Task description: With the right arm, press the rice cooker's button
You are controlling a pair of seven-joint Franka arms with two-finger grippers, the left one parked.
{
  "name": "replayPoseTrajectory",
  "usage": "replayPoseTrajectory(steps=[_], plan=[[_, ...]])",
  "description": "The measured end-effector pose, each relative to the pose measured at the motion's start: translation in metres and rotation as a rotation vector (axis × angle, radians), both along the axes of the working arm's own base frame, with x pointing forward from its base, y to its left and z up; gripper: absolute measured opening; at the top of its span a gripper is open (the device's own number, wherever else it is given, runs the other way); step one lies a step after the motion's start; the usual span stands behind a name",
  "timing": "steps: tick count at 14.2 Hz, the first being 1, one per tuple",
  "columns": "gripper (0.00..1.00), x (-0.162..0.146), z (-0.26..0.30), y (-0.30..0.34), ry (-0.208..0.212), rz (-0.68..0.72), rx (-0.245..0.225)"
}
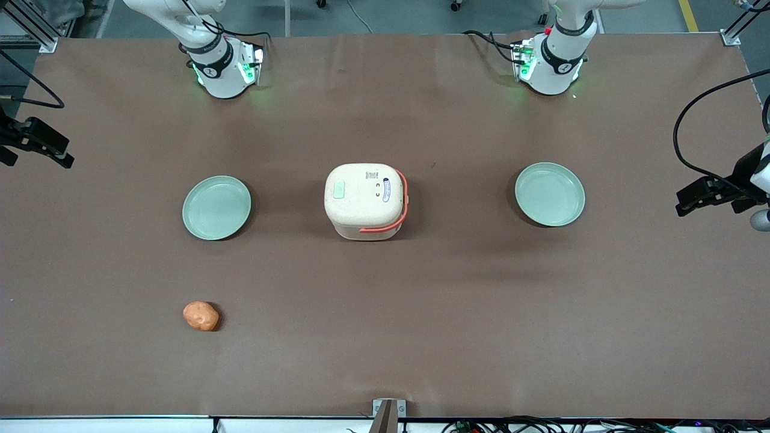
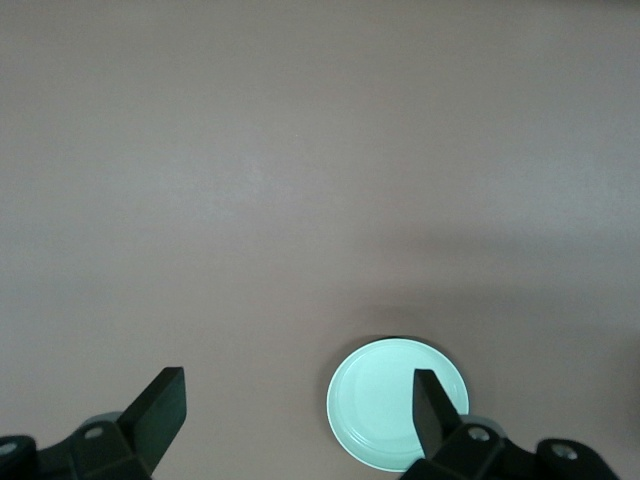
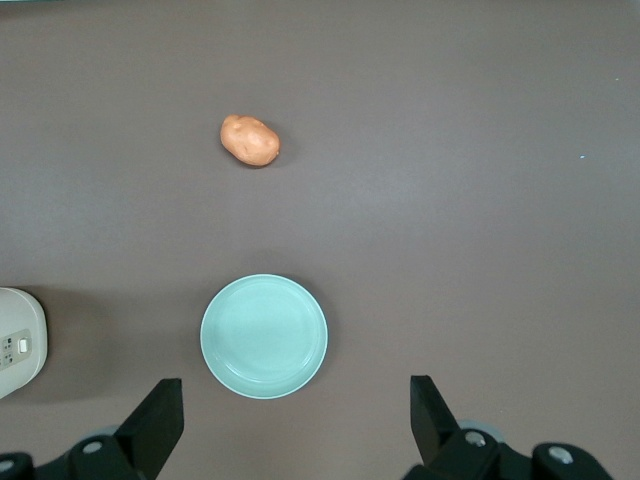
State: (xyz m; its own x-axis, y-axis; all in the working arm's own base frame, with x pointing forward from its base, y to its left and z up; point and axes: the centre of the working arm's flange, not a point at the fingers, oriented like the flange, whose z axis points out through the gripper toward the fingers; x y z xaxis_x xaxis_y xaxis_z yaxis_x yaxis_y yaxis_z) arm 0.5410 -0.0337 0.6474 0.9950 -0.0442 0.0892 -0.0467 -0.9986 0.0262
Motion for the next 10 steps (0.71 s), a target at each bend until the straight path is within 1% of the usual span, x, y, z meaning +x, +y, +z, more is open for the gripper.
replayPoseTrajectory(steps=[3,7,10], plan=[[1.00,0.000,-0.006,0.000,0.012,0.000,0.001],[1.00,0.001,-0.007,0.003,0.011,0.006,0.001],[1.00,0.002,-0.010,0.024,0.021,0.045,0.003]])
